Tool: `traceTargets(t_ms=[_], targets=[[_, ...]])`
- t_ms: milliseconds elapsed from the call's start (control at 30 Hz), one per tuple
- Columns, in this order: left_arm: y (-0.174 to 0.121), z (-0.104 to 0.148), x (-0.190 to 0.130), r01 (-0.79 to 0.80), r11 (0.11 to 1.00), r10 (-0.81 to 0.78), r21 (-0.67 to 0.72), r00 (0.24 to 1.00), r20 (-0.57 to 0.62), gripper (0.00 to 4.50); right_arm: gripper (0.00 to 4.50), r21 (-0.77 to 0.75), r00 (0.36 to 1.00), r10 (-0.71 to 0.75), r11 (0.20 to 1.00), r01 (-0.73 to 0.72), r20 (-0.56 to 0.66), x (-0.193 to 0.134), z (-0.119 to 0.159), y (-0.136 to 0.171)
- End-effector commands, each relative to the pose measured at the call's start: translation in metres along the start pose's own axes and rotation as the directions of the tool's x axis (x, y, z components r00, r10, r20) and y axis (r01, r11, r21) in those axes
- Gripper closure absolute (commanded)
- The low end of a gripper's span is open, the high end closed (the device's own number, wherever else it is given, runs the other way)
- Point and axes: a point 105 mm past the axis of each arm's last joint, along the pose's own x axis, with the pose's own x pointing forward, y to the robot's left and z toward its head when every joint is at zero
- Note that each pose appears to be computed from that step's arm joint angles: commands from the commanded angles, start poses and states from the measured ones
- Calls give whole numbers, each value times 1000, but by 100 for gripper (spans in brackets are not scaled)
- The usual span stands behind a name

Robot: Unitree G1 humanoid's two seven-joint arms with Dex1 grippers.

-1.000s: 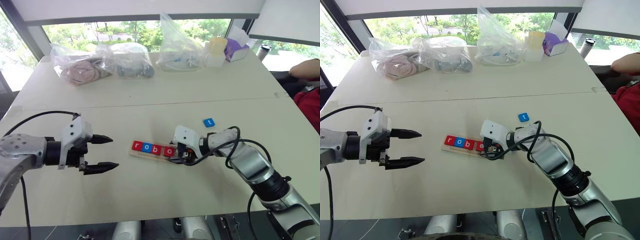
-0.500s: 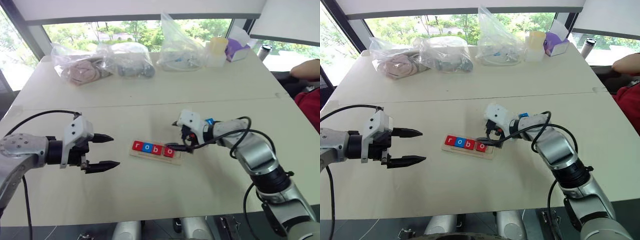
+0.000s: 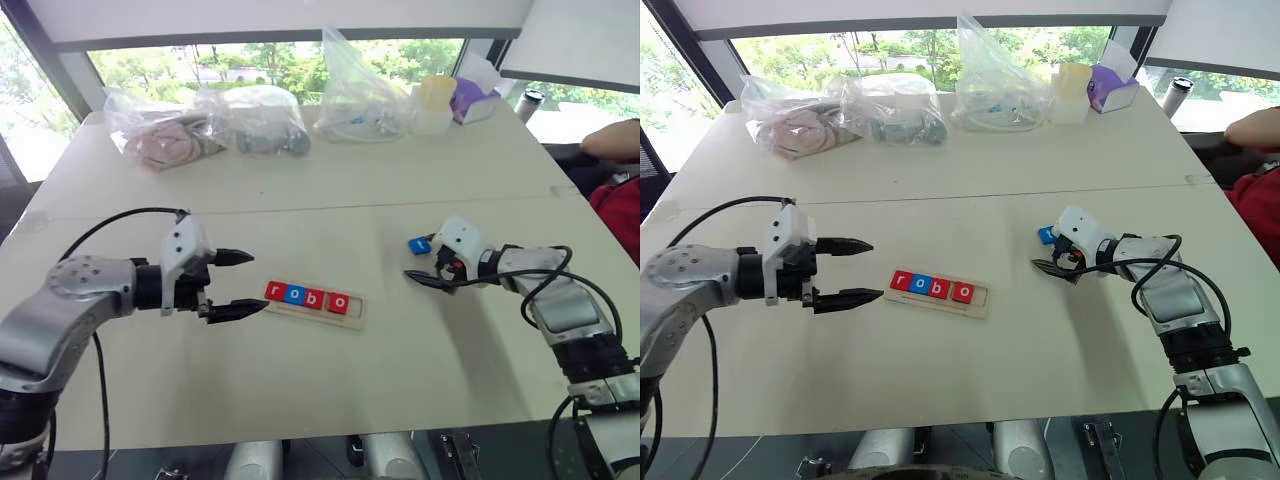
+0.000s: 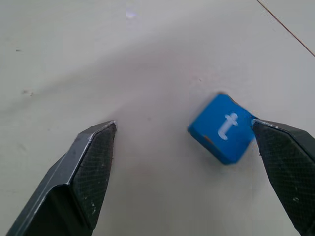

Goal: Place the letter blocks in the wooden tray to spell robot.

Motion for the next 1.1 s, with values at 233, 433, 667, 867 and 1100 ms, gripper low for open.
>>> traceTargets(t_ms=[233,433,667,867,1100], targets=[[-4,18,3,-30,999,27,41,997,74,0,6,484,934,-317,799,356,-165,8,3,11],[0,21,9,-39,998,34,48,995,89,0,30,541,900,-380,721,433,-215,19,0,20],[2,24,15,-44,997,37,68,993,109,0,328,545,874,-433,689,478,-220,23,4,13],[0,19,34,-65,994,51,88,987,153,0,334,513,803,-547,632,581,-235,-10,11,29],[8,12,62,-198,979,179,51,951,253,0,334,550,784,-549,575,606,-291,-42,10,71]])
